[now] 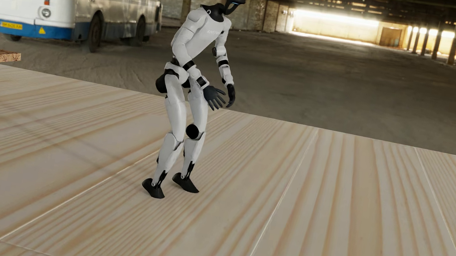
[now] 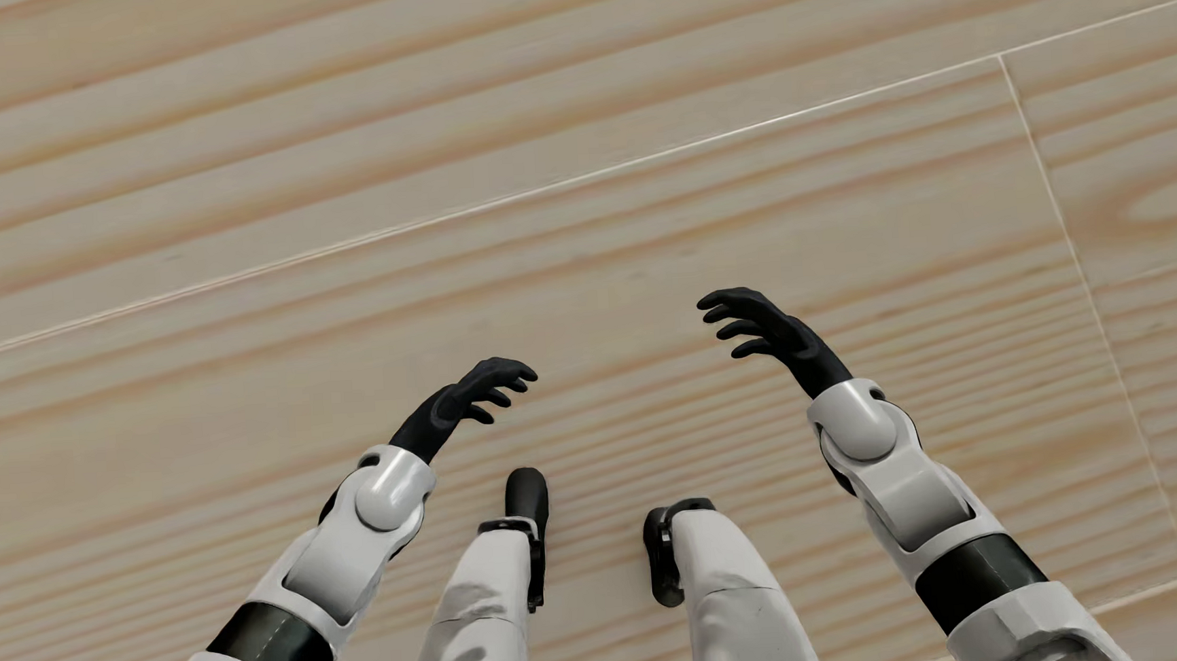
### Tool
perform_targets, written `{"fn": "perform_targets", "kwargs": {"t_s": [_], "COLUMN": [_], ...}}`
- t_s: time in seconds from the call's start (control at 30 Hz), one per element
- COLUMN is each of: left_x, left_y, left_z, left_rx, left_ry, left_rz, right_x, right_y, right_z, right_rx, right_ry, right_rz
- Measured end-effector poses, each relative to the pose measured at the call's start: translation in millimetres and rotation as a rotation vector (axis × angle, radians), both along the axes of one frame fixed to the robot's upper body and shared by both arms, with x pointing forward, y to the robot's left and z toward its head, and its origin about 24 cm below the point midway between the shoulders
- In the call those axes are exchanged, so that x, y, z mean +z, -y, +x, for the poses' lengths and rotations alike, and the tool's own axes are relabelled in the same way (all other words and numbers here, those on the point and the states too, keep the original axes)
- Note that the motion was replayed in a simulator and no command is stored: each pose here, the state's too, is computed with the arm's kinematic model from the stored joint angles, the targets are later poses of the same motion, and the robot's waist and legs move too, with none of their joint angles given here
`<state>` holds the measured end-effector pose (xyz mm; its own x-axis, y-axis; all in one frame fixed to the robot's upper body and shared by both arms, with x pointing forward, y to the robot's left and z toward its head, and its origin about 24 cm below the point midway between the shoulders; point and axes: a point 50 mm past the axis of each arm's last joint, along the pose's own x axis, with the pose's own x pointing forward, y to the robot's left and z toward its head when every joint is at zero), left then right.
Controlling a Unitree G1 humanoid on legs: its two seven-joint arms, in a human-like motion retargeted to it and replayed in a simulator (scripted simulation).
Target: Bend down
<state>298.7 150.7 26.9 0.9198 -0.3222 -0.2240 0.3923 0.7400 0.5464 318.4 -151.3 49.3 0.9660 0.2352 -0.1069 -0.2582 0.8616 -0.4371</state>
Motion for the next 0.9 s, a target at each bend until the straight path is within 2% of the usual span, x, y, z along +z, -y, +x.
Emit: {"fn": "perform_targets", "kwargs": {"t_s": [0.1, 0.2, 0.23, 0.3, 0.4, 0.43, 0.47, 0.5, 0.53, 0.57, 0.6, 0.63, 0.67, 0.7, 0.73, 0.83, 0.9], "left_x": [47, 110, 132, 178, 234, 252, 266, 280, 289, 297, 284, 273, 269, 261, 261, 254, 255], "left_y": [5, 1, -2, 2, 5, 12, 16, 14, 12, 13, 10, 7, 5, 4, 5, 6, 7], "left_z": [45, 82, 92, 105, 117, 120, 121, 121, 121, 120, 123, 124, 125, 125, 125, 124, 124], "left_rx": [-0.034, -0.017, 0.007, 0.008, 0.047, 0.052, 0.052, 0.076, 0.090, 0.097, 0.095, 0.096, 0.095, 0.083, 0.077, 0.055, 0.056], "left_ry": [0.128, 0.278, 0.325, 0.425, 0.524, 0.554, 0.581, 0.604, 0.618, 0.634, 0.599, 0.570, 0.560, 0.543, 0.548, 0.539, 0.543], "left_rz": [0.102, 0.208, 0.228, 0.303, 0.415, 0.461, 0.512, 0.527, 0.574, 0.594, 0.612, 0.623, 0.628, 0.647, 0.646, 0.675, 0.657], "right_x": [53, 109, 137, 171, 225, 237, 255, 261, 282, 261, 246, 238, 227, 222, 225, 212, 217], "right_y": [-16, -35, -36, -49, -54, -51, -49, -52, -55, -46, -37, -30, -24, -17, -12, -4, -3], "right_z": [42, 70, 78, 88, 97, 99, 99, 100, 98, 104, 108, 109, 110, 111, 111, 112, 111], "right_rx": [0.060, 0.117, 0.099, 0.125, 0.087, 0.065, 0.039, 0.035, 0.014, 0.000, -0.018, -0.029, -0.034, -0.050, -0.069, -0.071, -0.076], "right_ry": [0.129, 0.253, 0.315, 0.379, 0.471, 0.487, 0.516, 0.522, 0.559, 0.496, 0.444, 0.421, 0.388, 0.367, 0.370, 0.333, 0.348], "right_rz": [-0.093, -0.224, -0.220, -0.332, -0.432, -0.497, -0.506, -0.564, -0.566, -0.626, -0.651, -0.631, -0.671, -0.670, -0.631, -0.704, -0.690]}}
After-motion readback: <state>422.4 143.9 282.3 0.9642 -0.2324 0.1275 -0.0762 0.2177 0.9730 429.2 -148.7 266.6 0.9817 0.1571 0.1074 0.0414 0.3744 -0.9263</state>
